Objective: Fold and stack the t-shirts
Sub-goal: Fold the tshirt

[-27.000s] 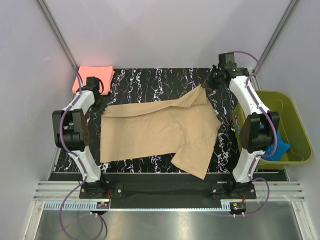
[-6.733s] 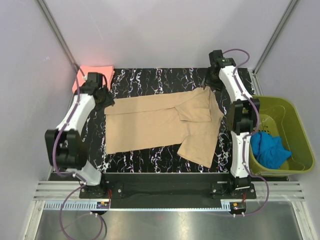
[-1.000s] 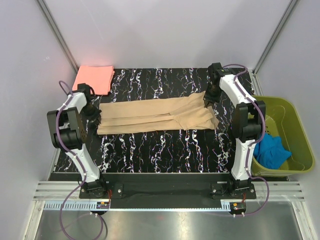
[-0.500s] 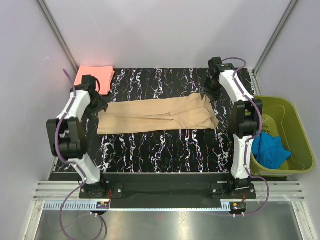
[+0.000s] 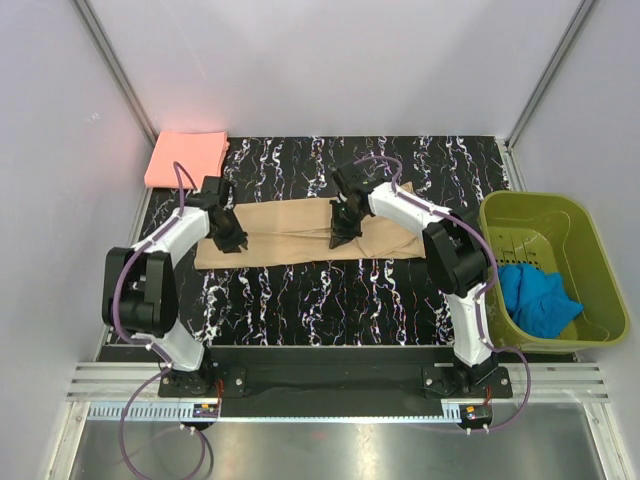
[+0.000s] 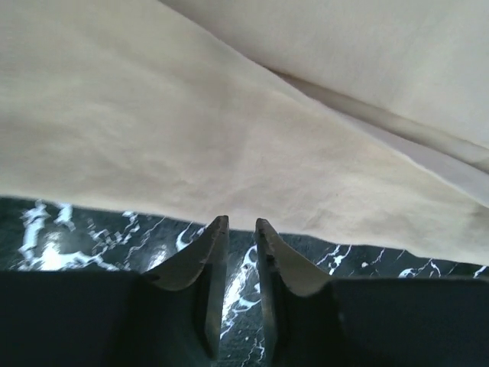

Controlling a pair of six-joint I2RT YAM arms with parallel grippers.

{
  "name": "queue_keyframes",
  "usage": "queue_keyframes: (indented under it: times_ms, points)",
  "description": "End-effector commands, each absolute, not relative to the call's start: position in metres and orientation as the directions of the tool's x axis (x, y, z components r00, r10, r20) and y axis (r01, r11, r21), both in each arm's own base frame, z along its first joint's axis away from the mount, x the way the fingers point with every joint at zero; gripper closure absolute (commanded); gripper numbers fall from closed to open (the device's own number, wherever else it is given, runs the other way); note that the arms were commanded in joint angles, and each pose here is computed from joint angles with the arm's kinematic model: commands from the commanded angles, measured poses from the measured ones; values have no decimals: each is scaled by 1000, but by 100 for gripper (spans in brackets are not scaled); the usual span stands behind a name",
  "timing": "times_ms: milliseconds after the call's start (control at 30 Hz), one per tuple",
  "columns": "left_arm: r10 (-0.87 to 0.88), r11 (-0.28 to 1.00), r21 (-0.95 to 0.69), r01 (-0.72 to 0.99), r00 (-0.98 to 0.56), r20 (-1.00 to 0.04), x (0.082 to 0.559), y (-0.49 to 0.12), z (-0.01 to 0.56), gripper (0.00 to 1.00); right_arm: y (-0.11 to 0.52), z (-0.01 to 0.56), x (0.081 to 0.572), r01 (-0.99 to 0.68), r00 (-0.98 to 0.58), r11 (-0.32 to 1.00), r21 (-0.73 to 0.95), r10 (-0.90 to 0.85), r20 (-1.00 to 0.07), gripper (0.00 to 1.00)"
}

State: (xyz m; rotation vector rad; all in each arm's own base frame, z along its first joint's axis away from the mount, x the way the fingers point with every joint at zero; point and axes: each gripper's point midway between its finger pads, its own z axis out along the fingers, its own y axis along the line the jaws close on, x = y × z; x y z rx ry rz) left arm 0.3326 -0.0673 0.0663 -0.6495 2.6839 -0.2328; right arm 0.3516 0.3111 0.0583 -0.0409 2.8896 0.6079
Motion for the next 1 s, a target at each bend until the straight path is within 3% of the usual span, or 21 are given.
queue_keyframes:
  times_ms: [0,433,900,967]
  points:
    - [-496,856,-329,-399,-815,-301,353,-85,61,76,318,83,370,-58,-960,885,462,78,-270,100]
    - [-551,831,-228,-508,-808,-209,340,-70,22,78,305,44,401,-32,-908,951,308,101,-407,100]
    - [-579,815,-173,-553,-788,-209,330,-51,11,81,301,55,476,-92,-761,984,154,30,-648,100]
    - [-577,817,-176,-550,-789,-212,330,-51,13,83,297,51,476,-93,-779,990,110,-3,-627,100]
